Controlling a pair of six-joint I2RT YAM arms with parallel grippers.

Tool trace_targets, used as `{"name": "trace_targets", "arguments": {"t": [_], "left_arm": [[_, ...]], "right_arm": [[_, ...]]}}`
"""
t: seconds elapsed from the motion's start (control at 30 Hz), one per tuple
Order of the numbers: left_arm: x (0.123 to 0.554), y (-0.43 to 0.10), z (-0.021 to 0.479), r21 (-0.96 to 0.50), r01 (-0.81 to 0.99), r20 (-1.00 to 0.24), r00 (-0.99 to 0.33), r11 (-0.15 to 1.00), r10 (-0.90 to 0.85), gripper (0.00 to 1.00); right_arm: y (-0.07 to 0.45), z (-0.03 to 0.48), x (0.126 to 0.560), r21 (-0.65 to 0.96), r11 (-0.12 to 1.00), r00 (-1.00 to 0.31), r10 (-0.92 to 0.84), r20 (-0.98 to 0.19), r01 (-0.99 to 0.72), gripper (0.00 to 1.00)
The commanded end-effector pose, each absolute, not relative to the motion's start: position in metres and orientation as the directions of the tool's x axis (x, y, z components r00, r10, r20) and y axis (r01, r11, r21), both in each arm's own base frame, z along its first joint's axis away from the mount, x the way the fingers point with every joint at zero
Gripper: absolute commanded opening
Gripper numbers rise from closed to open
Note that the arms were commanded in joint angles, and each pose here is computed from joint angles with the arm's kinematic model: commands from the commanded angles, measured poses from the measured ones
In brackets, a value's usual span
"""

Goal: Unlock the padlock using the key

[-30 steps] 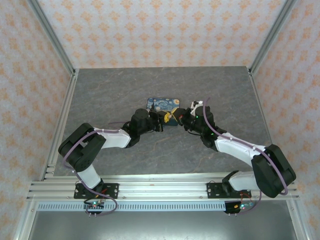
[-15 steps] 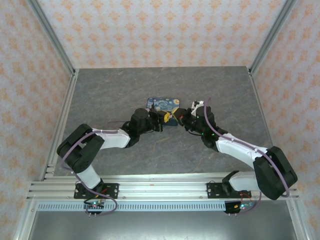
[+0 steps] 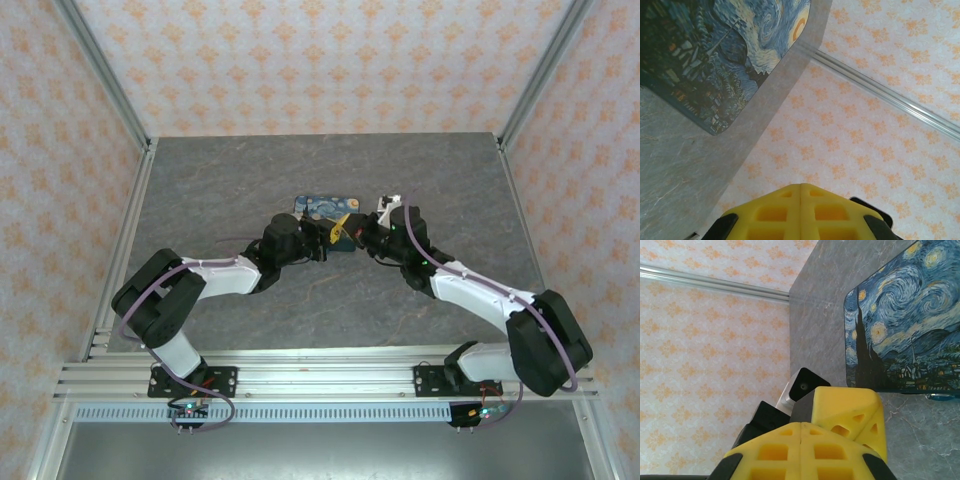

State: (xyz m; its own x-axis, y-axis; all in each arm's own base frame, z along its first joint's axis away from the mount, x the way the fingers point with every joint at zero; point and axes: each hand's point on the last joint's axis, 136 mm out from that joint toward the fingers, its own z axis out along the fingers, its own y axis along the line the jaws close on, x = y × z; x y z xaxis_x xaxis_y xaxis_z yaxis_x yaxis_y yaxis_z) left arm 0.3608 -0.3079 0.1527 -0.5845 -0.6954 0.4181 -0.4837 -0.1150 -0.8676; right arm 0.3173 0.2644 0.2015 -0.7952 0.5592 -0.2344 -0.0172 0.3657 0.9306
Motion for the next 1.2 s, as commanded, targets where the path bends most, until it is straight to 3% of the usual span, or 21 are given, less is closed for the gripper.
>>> {"name": "trace_targets", "arguments": {"t": [0.0, 0.17, 0.2, 0.27, 0.3, 0.43, 0.63, 0.77, 0.97, 1.17], "left_arm": [[0.361, -0.311, 0.167, -0.887, -0.451, 0.387, -0.603, -0.102, -0.697, 0.0], [0.364, -0.309, 0.168, -0.906, -0.415, 0.347, -0.615, -0.084, -0.708, 0.0], [0.365, -0.309, 0.168, -0.913, -0.402, 0.329, -0.621, -0.072, -0.711, 0.0], [0.37, -0.305, 0.173, -0.938, -0.345, 0.265, -0.641, -0.038, -0.721, 0.0], [0.373, -0.303, 0.176, -0.946, -0.323, 0.234, -0.648, -0.017, -0.725, 0.0], [0.384, -0.298, 0.195, -0.982, -0.177, 0.08, -0.692, 0.061, -0.718, 0.0], [0.392, -0.298, 0.235, -0.971, 0.061, -0.203, -0.719, 0.23, -0.665, 0.0], [0.393, -0.3, 0.254, -0.938, 0.167, -0.329, -0.703, 0.304, -0.63, 0.0], [0.395, -0.308, 0.256, -0.938, 0.141, -0.314, -0.734, 0.318, -0.602, 0.0], [0.391, -0.312, 0.251, -0.947, 0.109, -0.276, -0.754, 0.301, -0.596, 0.0]], "right_arm": [[0.274, 0.224, 0.317, 0.936, 0.34, -0.804, 0.53, -0.269, -0.089, 0.0], [0.269, 0.228, 0.307, 0.937, 0.333, -0.805, 0.523, -0.278, -0.107, 0.02], [0.265, 0.226, 0.303, 0.934, 0.342, -0.803, 0.524, -0.283, -0.106, 0.08], [0.253, 0.222, 0.293, 0.927, 0.364, -0.79, 0.539, -0.292, -0.094, 0.33], [0.247, 0.218, 0.289, 0.923, 0.376, -0.782, 0.55, -0.294, -0.082, 0.41], [0.215, 0.202, 0.275, 0.921, 0.39, -0.734, 0.621, -0.275, -0.016, 0.49], [0.2, 0.212, 0.283, 0.969, 0.246, -0.665, 0.729, -0.161, 0.035, 0.49], [0.212, 0.237, 0.294, 0.98, 0.197, -0.674, 0.723, -0.15, -0.008, 0.48], [0.235, 0.257, 0.31, 0.964, 0.252, -0.712, 0.661, -0.238, -0.089, 0.31], [0.25, 0.257, 0.32, 0.954, 0.271, -0.738, 0.617, -0.273, -0.126, 0.24]]}}
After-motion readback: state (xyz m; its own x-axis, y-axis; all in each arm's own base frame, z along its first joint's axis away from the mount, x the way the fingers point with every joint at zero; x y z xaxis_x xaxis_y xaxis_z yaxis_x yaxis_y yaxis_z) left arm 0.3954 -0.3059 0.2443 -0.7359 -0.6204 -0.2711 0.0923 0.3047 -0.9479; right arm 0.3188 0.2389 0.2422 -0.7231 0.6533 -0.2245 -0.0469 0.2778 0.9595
